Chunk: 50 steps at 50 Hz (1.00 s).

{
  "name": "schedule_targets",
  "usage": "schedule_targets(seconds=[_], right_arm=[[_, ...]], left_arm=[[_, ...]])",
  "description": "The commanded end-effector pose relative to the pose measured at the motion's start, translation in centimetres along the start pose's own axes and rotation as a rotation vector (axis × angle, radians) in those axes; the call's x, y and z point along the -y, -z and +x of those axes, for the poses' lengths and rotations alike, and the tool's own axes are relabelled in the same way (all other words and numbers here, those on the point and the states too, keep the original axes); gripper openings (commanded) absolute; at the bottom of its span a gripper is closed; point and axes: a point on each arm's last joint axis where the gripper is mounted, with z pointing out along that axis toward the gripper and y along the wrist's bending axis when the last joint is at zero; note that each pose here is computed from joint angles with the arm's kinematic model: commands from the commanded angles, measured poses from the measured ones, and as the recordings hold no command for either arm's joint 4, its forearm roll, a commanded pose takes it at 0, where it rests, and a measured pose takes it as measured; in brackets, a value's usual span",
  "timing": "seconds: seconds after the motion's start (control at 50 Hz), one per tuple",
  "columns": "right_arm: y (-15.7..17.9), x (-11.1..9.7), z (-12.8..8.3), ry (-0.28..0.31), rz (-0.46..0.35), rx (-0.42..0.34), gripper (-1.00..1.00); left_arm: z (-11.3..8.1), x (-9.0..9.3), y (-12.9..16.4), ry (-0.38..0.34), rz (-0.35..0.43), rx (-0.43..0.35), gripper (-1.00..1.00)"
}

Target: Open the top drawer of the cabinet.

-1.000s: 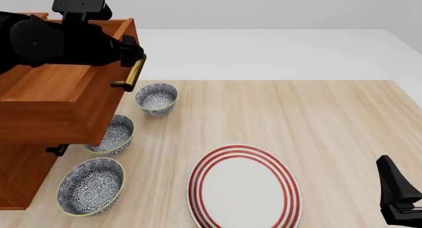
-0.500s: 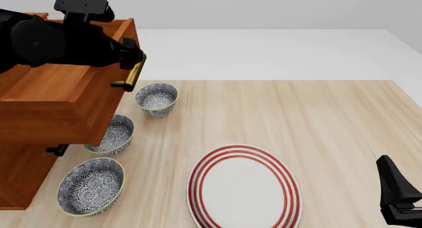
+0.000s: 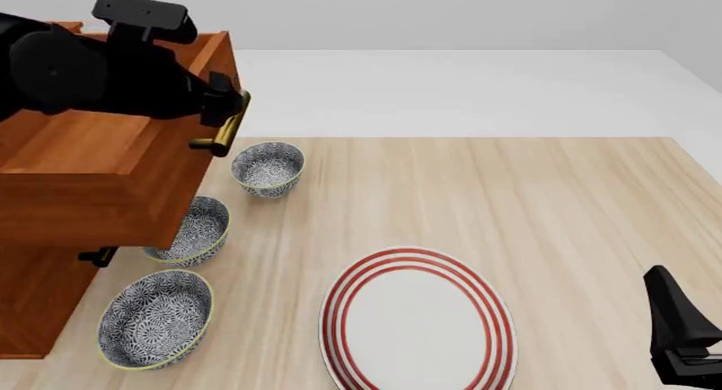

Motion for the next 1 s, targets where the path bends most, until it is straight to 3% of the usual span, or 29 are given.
schedule_targets(seconds=[0.02, 1.0], right_arm=[[0.0, 0.0, 0.0, 0.0, 0.0, 0.0, 1.0], [0.0, 0.0, 0.0, 0.0, 0.0, 0.0, 1.0]], left_arm=[[-0.3, 2.2, 1.3, -0.032, 0.091, 0.009, 1.0], [-3.0, 1.4, 5.3, -0.029, 0.079, 0.096, 1.0]])
